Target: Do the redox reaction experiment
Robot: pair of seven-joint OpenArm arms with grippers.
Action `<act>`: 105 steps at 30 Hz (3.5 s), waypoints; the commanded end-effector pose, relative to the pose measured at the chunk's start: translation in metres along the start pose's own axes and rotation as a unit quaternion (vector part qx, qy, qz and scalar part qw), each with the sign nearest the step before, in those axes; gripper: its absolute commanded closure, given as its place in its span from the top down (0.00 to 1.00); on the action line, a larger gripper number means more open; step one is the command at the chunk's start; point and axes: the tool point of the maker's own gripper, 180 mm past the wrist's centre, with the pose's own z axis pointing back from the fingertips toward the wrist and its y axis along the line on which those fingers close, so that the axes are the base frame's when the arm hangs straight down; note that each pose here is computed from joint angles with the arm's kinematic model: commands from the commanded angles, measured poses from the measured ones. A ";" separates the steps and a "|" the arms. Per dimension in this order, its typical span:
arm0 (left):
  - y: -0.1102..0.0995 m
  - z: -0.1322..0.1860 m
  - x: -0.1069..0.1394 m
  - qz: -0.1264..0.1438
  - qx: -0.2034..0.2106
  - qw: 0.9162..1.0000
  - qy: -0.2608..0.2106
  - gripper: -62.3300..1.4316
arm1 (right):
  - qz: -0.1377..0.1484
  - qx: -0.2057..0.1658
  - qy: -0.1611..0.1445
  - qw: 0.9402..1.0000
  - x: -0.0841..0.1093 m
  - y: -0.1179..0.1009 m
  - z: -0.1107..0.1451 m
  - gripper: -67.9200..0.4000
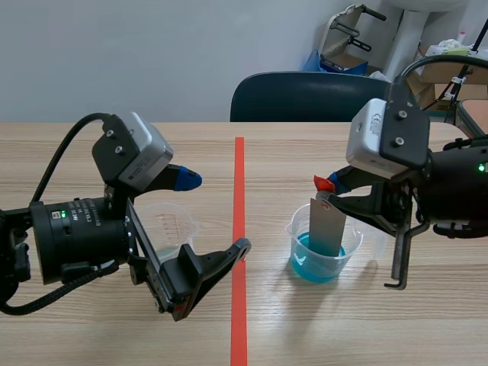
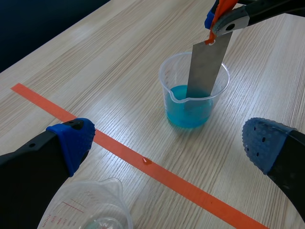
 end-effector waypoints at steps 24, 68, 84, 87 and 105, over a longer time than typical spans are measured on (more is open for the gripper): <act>0.001 0.000 0.008 0.001 0.003 1.000 -0.015 1.00 | 0.013 0.002 0.013 1.000 -0.003 -0.004 0.004 0.01; 0.002 0.000 0.007 -0.001 0.003 1.000 -0.012 1.00 | 0.118 -0.005 -0.042 0.992 0.074 -0.021 0.037 0.01; 0.001 0.000 0.007 -0.001 0.003 1.000 -0.012 1.00 | 0.114 -0.025 -0.054 0.992 0.105 -0.032 0.053 0.01; 0.001 0.000 0.006 -0.001 0.003 1.000 -0.011 1.00 | 0.113 -0.029 -0.054 0.992 0.110 -0.033 0.055 0.01; 0.001 0.000 0.007 -0.001 0.003 1.000 -0.012 1.00 | 0.099 -0.040 -0.057 0.993 0.126 -0.037 0.066 0.01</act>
